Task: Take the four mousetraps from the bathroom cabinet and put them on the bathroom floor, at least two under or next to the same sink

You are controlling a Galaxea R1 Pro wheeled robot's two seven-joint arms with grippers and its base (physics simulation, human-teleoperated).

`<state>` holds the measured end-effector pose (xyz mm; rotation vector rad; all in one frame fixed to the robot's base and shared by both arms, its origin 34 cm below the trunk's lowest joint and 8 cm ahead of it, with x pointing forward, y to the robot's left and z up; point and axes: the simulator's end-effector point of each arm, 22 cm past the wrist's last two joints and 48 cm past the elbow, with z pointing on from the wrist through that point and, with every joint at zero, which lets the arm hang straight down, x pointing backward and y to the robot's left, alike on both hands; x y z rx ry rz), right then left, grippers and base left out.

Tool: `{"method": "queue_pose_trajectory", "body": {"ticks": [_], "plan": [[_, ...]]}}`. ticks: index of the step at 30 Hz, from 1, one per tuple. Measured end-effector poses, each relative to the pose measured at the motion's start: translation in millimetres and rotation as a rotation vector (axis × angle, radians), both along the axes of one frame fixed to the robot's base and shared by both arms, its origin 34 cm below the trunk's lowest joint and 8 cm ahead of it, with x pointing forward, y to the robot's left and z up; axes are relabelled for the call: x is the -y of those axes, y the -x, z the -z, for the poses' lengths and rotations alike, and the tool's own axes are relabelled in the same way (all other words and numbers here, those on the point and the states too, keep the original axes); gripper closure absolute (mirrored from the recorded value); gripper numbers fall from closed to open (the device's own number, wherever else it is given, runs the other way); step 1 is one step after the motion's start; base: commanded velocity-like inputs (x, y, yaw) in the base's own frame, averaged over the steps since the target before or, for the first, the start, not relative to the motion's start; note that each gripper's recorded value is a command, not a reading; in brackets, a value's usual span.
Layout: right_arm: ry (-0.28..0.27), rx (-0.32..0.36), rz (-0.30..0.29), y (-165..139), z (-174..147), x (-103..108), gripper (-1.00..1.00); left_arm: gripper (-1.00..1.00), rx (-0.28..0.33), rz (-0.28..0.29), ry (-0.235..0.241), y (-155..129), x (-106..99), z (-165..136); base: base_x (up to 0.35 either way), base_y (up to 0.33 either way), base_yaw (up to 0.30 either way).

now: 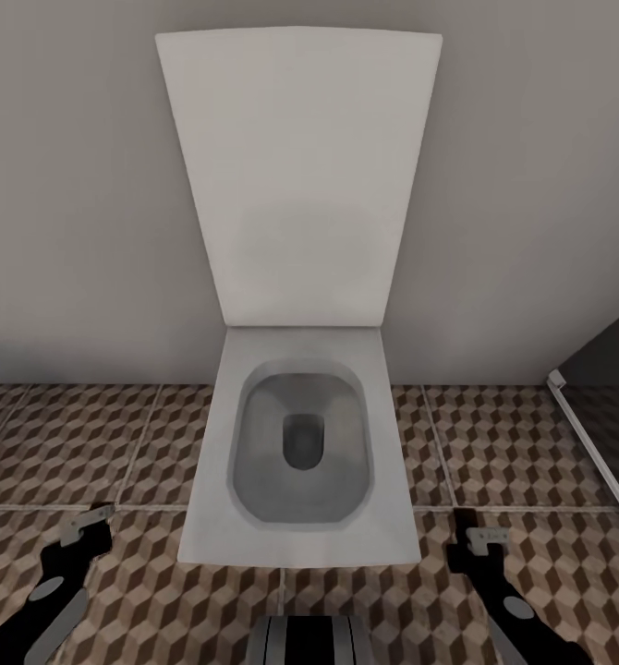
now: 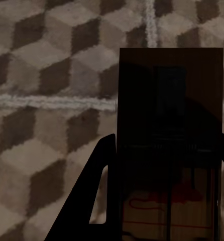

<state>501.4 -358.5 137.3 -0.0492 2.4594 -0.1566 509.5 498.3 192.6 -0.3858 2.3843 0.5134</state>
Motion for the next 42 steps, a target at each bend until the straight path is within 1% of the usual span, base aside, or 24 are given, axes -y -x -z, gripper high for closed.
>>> {"method": "queue_pose_trajectory", "body": {"ticks": [3, 7, 9, 13, 16, 20, 23, 26, 34, 37, 42], "plan": [[0.001, 0.002, 0.0, -1, -1, 1, 1.0, 1.0, -0.018, 0.061, 0.011, -5, 12, 3, 0.0, 0.0, 0.0], [0.004, 0.003, 0.0, -1, -1, 2, 1.0, 1.0, -0.022, 0.087, 0.017, -7, 18, 4, 0.0, 0.0, 0.0], [0.004, 0.004, 0.0, -2, -1, 3, 1.0, 1.0, -0.022, 0.089, 0.022, -8, 20, 4, 0.0, 0.0, 0.0], [0.004, 0.003, 0.001, -1, -1, 3, 1.0, 1.0, -0.019, 0.09, 0.044, -8, 35, 9, 0.0, 0.0, 0.0], [0.005, -0.002, 0.001, 0, 1, 3, 1.0, 1.0, -0.023, 0.09, 0.052, -7, 40, 12, 0.0, 0.0, 0.0], [0.01, -0.018, 0.005, 6, 8, 5, 1.0, 1.0, -0.039, 0.09, 0.055, -1, 42, 20, 0.0, 0.0, 0.0], [0.047, -0.025, 0.035, 10, 11, 15, 1.0, 1.0, -0.051, 0.089, 0.056, 3, 42, 26, 0.0, 0.0, 0.0], [0.07, -0.035, 0.049, 15, 15, 21, 1.0, 1.0, -0.063, 0.089, 0.057, 6, 43, 31, 0.0, 0.0, 0.0], [0.08, -0.066, 0.053, 27, 28, 24, 1.0, 1.0, -0.091, 0.088, 0.057, 17, 42, 45, 0.0, 0.0, 0.0], [0.084, -0.077, 0.053, 31, 33, 26, 1.0, 1.0, -0.082, 0.088, 0.051, 17, 41, 47, 0.0, 0.0, 0.0], [0.087, -0.094, 0.053, 38, 40, 27, 1.0, 1.0, -0.09, 0.087, 0.051, 22, 41, 55, 0.0, 0.0, 0.0]]}}
